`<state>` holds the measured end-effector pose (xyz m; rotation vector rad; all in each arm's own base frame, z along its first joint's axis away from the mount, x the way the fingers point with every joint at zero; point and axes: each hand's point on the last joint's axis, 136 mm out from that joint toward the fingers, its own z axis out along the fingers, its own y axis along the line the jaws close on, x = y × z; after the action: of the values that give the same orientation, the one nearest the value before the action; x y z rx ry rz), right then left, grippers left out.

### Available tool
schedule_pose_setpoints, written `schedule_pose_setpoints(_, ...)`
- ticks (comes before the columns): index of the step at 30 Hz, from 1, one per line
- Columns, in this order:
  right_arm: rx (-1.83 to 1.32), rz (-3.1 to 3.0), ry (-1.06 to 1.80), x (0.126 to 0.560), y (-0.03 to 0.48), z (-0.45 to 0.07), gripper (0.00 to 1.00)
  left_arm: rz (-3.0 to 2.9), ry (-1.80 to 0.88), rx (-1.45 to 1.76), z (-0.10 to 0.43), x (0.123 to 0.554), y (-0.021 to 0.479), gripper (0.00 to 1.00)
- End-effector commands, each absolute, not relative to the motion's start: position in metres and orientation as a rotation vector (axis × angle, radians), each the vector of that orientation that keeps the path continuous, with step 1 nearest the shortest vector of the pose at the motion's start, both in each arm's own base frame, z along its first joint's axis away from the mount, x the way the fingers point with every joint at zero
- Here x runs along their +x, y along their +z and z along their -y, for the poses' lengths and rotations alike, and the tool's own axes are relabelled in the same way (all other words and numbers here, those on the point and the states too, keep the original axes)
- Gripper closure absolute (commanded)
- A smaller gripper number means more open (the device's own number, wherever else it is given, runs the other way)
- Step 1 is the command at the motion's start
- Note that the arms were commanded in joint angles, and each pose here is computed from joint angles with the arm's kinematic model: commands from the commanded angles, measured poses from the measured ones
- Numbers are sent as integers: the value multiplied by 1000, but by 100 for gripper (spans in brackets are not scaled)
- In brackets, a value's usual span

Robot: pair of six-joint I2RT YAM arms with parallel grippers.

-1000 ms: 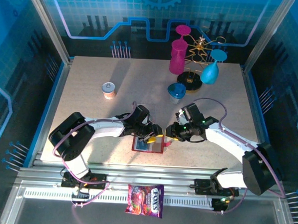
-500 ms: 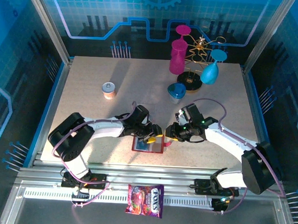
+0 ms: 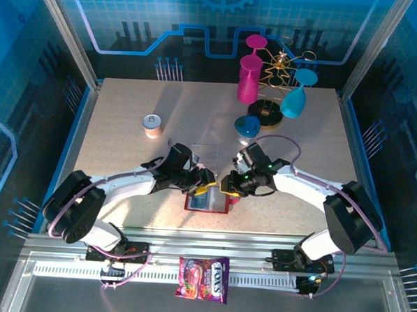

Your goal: Take the credit cards out of the card holder

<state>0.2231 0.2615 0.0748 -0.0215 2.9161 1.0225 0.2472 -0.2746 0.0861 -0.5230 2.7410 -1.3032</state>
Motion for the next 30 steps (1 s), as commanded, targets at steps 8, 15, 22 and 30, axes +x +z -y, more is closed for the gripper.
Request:
schedule_pose_setpoints(8, -93, -2913, 1102, 227, 77, -302, 67, -2752, -1207, -596, 236, 232, 78, 57)
schedule_pose_setpoints(15, -100, -2921, 1138, 224, 69, -317, 69, -2780, -1165, -592, 230, 232, 68, 73)
schedule_pose_setpoints(22, -99, -2932, 1163, 221, 61, -324, 71, -2822, -1127, -580, 229, 230, 57, 80)
schedule_pose_setpoints(30, -88, -2935, 1195, 222, 55, -331, 73, -2848, -1088, -598, 224, 226, 45, 83)
